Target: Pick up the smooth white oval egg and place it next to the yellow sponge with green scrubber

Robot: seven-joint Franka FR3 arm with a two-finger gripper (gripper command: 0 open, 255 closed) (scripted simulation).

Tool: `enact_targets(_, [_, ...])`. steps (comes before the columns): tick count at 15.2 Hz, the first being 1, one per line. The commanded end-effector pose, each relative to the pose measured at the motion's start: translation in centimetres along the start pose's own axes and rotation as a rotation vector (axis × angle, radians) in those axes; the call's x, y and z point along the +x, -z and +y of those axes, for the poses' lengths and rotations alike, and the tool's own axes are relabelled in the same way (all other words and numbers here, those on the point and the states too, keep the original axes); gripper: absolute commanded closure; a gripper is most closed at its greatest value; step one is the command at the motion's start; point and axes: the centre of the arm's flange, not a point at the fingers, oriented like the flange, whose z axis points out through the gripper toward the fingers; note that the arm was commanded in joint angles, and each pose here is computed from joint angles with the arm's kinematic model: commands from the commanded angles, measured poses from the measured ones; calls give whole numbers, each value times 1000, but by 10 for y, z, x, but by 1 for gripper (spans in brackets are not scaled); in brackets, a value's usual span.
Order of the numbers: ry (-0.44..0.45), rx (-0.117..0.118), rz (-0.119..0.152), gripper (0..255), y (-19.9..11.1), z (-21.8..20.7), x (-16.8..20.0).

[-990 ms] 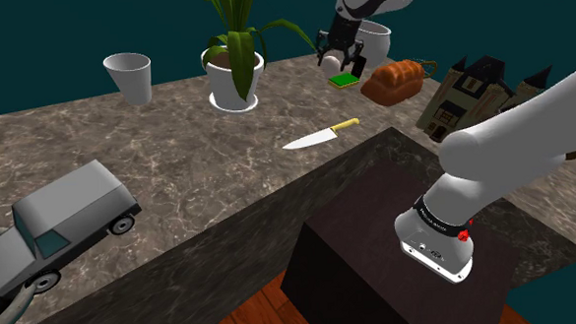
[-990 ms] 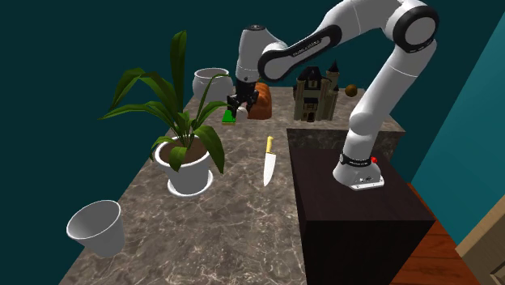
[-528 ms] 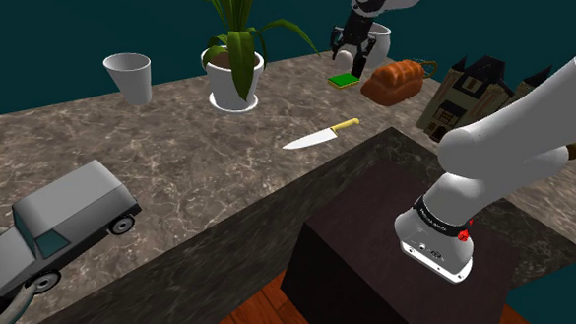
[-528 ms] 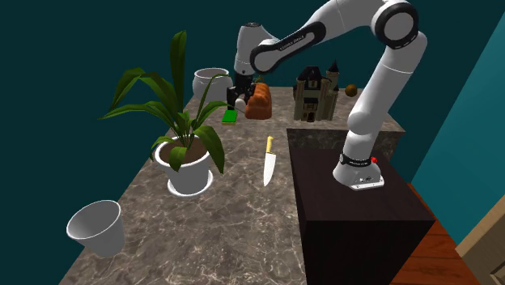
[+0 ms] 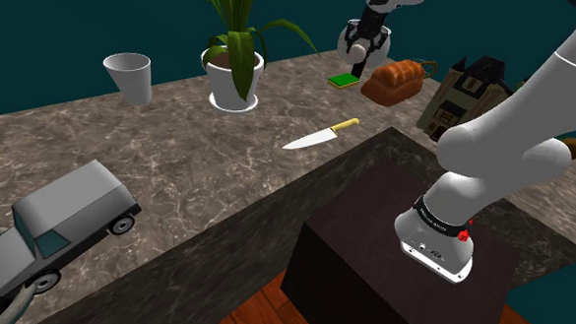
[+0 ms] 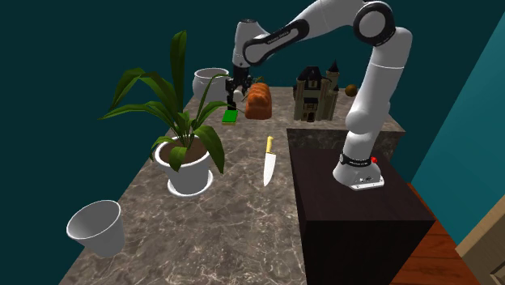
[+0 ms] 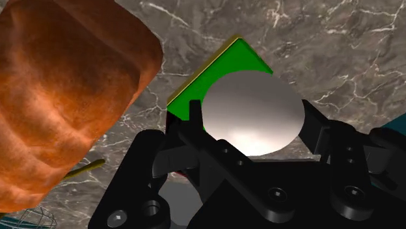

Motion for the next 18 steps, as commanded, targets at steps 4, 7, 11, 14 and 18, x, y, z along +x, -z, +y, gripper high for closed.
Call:
enact_targets(4, [1,0,1,255,-10,38,55])
enact_targets(7, [1,0,1,255,-16,59,88])
enact_targets(11, [1,0,1,255,-23,87,132])
enact_targets(14, [1,0,1,255,-31,98,147])
enact_targets(18, [1,0,1,255,-52,99,143])
